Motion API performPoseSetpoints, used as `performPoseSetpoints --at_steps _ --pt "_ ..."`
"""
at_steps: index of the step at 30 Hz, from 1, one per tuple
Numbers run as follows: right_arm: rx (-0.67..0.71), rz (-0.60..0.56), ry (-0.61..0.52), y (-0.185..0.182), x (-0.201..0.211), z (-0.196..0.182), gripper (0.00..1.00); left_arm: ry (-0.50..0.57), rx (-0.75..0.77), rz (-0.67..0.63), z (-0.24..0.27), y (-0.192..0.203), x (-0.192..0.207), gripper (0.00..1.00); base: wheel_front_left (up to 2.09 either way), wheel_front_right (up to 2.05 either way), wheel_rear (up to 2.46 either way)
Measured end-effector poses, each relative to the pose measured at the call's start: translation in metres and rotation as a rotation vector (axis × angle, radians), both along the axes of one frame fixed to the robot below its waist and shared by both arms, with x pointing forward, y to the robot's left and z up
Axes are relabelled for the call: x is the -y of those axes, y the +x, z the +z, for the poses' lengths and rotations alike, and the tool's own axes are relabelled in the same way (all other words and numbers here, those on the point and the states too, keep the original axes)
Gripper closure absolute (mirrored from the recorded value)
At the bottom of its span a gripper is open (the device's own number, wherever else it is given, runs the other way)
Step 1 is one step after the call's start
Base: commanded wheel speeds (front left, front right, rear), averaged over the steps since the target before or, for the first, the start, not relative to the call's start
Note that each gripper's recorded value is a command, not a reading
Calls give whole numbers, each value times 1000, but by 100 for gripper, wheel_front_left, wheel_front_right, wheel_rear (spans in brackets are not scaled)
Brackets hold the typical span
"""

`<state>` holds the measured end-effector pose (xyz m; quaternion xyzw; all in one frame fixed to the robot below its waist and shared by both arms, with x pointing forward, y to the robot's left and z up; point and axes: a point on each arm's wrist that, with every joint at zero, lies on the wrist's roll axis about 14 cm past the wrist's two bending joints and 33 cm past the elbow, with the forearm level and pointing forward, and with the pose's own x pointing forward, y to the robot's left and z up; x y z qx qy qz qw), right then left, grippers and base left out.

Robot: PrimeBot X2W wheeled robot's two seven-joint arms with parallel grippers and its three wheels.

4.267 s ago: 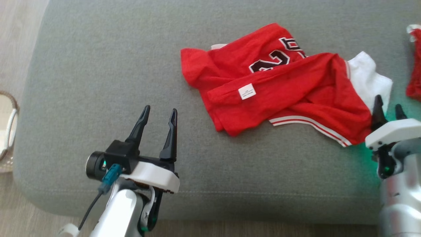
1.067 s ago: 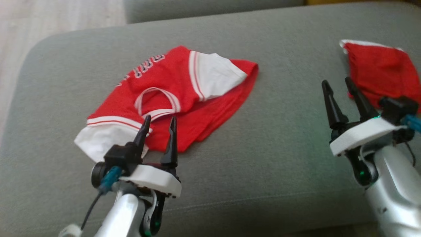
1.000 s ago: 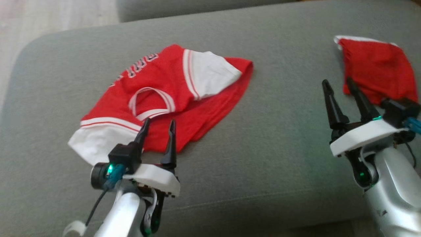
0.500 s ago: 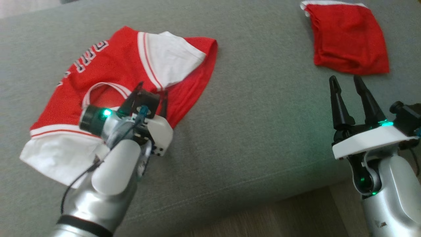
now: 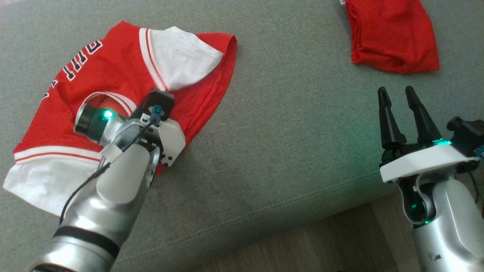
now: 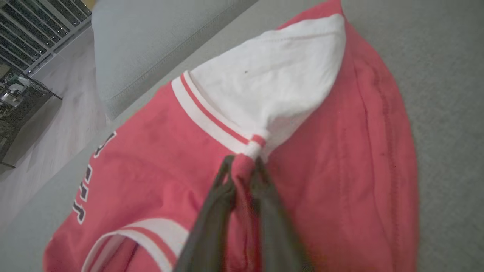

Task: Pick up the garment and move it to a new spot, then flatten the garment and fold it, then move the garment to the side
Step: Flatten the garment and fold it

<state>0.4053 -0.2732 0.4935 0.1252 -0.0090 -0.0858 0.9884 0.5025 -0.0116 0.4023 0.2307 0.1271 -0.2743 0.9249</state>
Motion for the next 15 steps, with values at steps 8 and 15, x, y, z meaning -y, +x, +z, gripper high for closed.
performPoseSetpoints --at_steps 8,15 --pt "9 2 17 -3 -4 1 0 -129 130 42 51 22 -3 100 0 0 0" --pt "34 -11 36 -9 -5 9 0 -95 356 -125 177 69 15 100 0 0 0"
